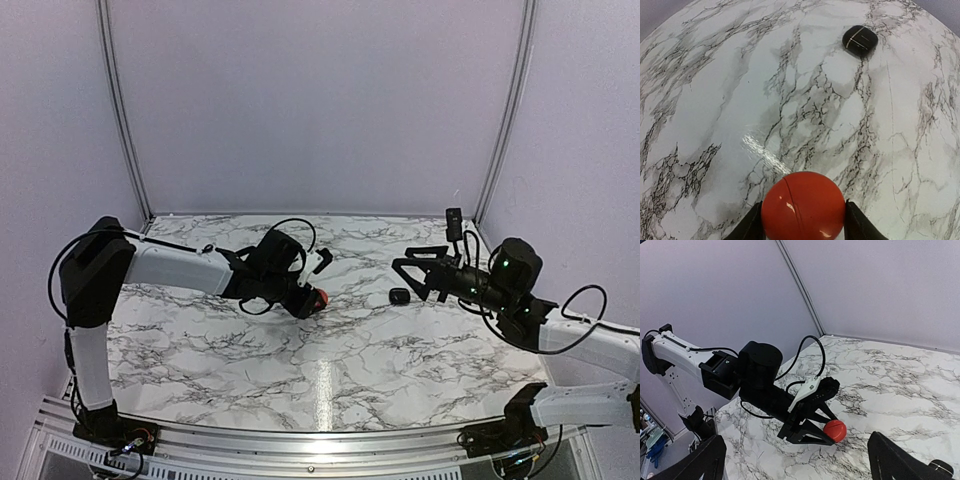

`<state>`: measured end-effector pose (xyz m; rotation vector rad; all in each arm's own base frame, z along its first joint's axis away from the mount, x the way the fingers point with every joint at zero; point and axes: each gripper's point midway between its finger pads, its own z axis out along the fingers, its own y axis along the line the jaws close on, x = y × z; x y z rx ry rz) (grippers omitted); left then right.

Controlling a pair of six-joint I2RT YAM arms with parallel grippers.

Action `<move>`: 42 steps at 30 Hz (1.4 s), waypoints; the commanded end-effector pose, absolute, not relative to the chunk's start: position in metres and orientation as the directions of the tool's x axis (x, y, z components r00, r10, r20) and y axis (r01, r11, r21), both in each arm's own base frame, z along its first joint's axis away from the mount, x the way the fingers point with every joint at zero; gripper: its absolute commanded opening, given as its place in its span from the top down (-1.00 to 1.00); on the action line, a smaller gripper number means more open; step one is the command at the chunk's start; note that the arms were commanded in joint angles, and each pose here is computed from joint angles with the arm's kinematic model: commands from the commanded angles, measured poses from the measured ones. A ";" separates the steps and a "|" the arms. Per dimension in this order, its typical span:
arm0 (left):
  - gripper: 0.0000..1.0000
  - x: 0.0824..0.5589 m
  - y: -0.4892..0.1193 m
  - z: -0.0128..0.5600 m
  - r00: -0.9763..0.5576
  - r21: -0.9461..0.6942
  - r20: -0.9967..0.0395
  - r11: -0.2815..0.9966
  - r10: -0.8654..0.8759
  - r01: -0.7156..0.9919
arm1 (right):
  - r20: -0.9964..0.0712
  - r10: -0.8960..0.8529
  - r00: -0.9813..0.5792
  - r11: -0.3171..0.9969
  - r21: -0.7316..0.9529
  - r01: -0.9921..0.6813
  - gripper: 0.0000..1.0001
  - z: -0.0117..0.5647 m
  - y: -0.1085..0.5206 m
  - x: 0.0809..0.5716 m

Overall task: Insert the wireless bluetooth earbuds into the charging case
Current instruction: Place the charging case with the earbuds at the center of the board, then reset both arms

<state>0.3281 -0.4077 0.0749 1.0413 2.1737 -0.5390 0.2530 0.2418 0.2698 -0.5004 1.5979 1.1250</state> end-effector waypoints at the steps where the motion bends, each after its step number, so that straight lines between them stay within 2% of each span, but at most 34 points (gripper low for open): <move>1: 0.12 0.344 -0.408 0.068 -0.545 -0.150 -0.683 0.637 0.486 0.756 | -0.916 0.222 -0.333 0.484 0.400 -0.778 -0.97 0.268 0.239 0.258; 7: -0.11 0.350 -0.405 0.046 -0.581 -0.155 -0.639 0.655 0.505 0.740 | -0.912 0.211 -0.352 0.502 0.410 -0.761 -0.97 0.258 0.239 0.263; 16: -0.20 0.354 -0.405 0.024 -0.612 -0.174 -0.584 0.655 0.533 0.735 | -0.903 0.210 -0.376 0.522 0.428 -0.738 -0.97 0.251 0.238 0.267; 18: -0.35 0.353 -0.404 0.029 -0.610 -0.177 -0.590 0.652 0.529 0.737 | -0.902 0.208 -0.379 0.527 0.430 -0.733 -0.97 0.250 0.237 0.267; 22: -0.96 0.355 -0.400 0.068 -0.583 -0.157 -0.646 0.661 0.493 0.734 | -0.891 0.206 -0.405 0.566 0.446 -0.694 -0.97 0.243 0.235 0.276; 28: -0.98 0.352 -0.372 0.154 -0.572 -0.212 -0.742 0.687 0.350 0.695 | -0.869 0.164 -0.466 0.623 0.458 -0.635 -0.97 0.226 0.235 0.291; 34: -0.98 0.367 -0.298 0.215 -0.643 -0.396 -0.765 0.775 0.018 0.492 | -0.888 0.178 -0.425 0.715 0.413 -0.563 -0.97 0.230 0.215 0.303; 39: -0.98 0.363 -0.214 0.216 -0.646 -0.468 -0.738 0.837 -0.193 0.285 | -0.882 0.195 -0.428 0.804 0.393 -0.445 -0.97 0.218 0.180 0.317; 42: -0.98 0.354 -0.176 0.206 -0.626 -0.471 -0.734 0.862 -0.264 0.188 | -0.876 0.219 -0.429 0.825 0.401 -0.398 -0.97 0.206 0.161 0.320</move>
